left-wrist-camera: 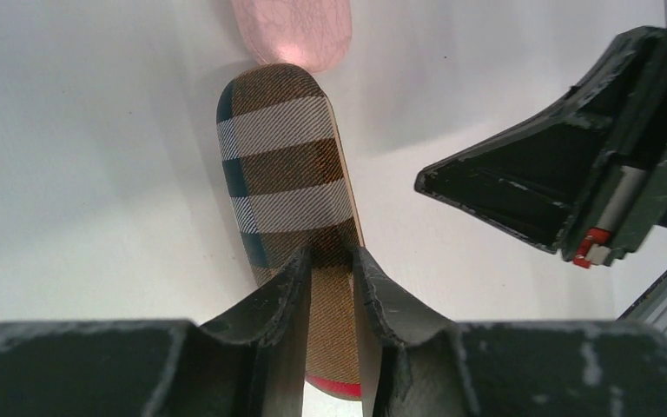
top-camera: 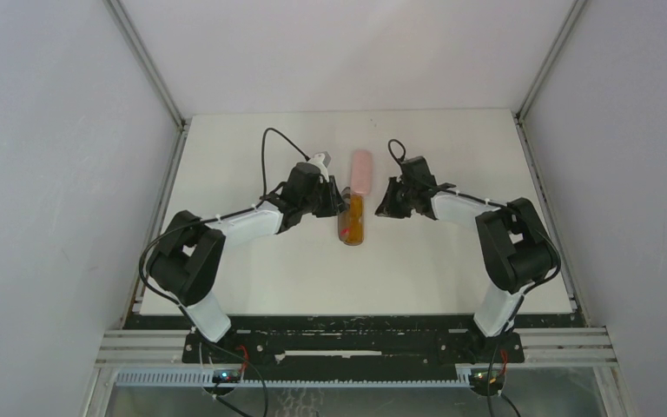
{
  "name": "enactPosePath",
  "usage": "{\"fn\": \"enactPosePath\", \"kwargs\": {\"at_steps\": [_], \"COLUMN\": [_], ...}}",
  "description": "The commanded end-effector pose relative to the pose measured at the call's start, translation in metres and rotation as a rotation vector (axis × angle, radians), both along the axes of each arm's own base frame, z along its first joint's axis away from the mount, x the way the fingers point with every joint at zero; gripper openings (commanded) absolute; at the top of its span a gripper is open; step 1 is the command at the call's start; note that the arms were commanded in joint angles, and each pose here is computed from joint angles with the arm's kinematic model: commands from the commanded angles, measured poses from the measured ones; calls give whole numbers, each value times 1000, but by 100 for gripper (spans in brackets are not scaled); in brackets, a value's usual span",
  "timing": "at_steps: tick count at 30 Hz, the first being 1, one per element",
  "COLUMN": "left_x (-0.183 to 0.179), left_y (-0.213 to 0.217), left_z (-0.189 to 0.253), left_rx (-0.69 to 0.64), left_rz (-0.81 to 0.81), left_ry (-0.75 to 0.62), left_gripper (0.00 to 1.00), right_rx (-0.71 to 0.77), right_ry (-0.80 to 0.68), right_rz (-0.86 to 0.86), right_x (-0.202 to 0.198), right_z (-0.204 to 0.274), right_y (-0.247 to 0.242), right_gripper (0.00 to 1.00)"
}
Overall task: Organize the sunglasses
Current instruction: Close the sunglasses case at the center of the board.
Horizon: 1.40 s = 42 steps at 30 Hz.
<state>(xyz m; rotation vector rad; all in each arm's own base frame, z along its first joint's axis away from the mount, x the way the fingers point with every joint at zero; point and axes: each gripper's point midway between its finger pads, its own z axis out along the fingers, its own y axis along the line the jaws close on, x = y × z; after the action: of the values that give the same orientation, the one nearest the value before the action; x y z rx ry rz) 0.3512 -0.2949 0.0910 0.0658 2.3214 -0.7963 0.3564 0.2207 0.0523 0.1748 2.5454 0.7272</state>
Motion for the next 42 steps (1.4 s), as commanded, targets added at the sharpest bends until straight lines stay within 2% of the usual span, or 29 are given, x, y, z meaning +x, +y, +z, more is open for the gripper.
{"fn": "enactPosePath", "kwargs": {"at_steps": [1,14,42], "left_x": [9,10,3], "left_y": [-3,-5,-13], "left_z": [9,7,2], "left_rx": [2,11,62], "left_rz": [-17,-27,-64], "left_ry": [-38,-34,-25], "left_gripper": [28,29,27], "right_rx": [48,116,138], "right_ry": [-11,57,48], "right_rz": [44,79,125], "right_x": [4,2,7], "right_z": [-5,-25,-19], "right_y": [11,27,47], "right_gripper": [5,1,0]}}
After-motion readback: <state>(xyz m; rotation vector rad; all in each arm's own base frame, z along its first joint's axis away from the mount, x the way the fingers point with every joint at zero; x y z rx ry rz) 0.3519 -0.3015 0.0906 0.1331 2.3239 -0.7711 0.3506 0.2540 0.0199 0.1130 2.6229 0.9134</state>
